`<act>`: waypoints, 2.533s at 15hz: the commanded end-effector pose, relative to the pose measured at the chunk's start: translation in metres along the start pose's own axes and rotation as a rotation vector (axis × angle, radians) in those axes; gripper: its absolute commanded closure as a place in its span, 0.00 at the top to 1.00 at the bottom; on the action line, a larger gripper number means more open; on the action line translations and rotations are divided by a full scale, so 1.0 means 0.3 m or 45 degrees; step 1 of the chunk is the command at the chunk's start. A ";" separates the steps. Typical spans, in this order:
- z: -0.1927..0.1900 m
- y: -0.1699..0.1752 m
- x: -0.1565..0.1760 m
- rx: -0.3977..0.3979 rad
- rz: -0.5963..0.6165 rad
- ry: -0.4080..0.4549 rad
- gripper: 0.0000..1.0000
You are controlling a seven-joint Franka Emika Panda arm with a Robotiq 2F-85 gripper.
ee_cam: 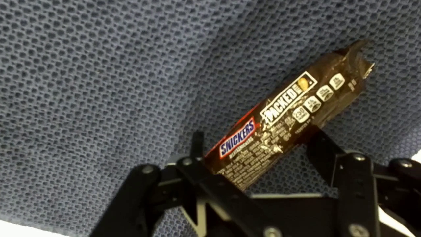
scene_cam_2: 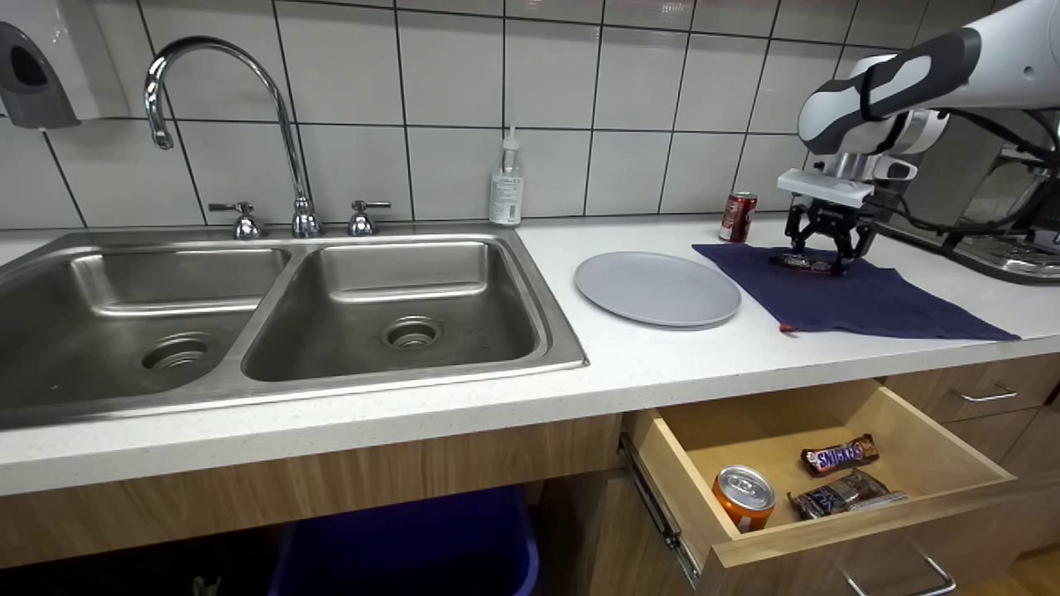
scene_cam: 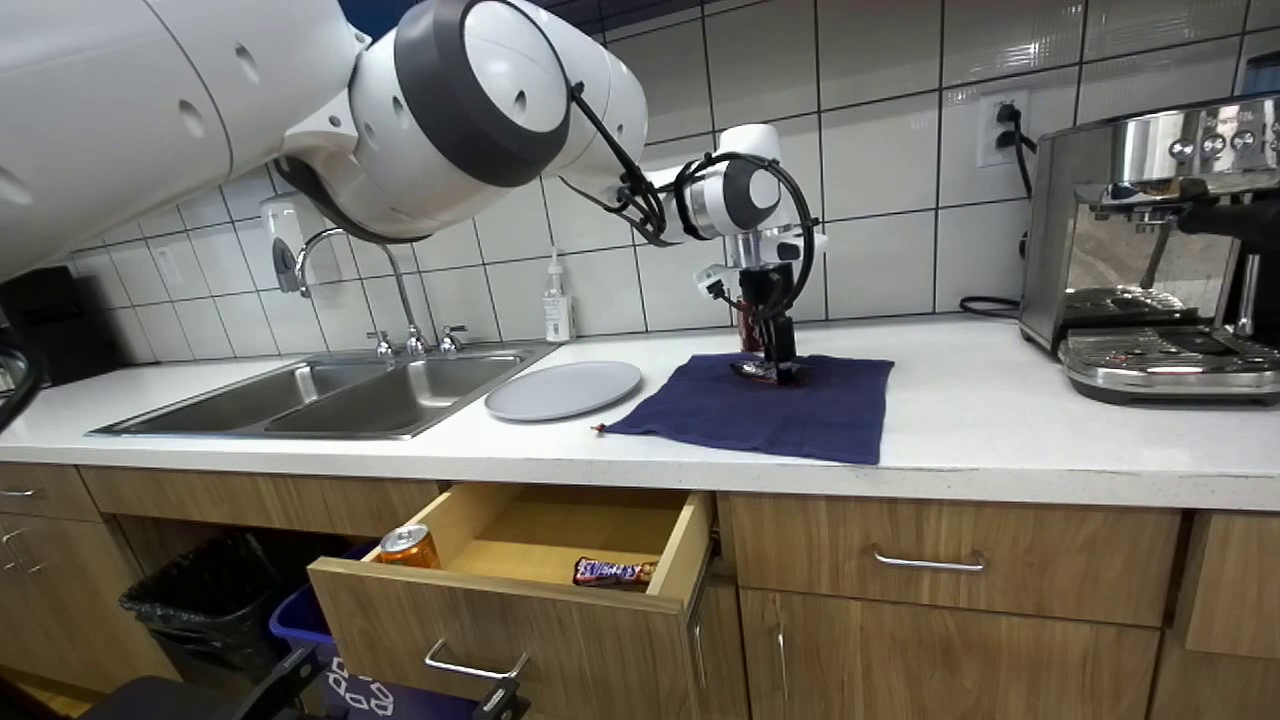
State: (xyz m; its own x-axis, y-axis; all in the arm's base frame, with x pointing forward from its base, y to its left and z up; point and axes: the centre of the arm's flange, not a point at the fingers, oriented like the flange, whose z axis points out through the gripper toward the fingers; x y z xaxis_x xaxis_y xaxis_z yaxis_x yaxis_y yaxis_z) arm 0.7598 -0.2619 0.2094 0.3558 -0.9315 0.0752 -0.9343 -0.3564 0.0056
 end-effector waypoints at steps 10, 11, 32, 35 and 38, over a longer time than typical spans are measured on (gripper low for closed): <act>-0.045 -0.035 0.043 0.037 0.029 -0.009 0.04; -0.053 -0.025 0.038 0.040 0.027 -0.003 0.04; -0.197 0.042 -0.184 0.068 -0.099 0.087 0.04; -0.213 0.056 -0.226 0.079 -0.121 0.097 0.04; -0.225 0.074 -0.270 0.084 -0.146 0.106 0.04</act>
State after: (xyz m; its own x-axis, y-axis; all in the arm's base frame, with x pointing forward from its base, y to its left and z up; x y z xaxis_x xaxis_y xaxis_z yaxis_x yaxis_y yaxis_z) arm 0.7631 -0.2086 0.2558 0.4249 -0.8931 0.1478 -0.8978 -0.4366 -0.0572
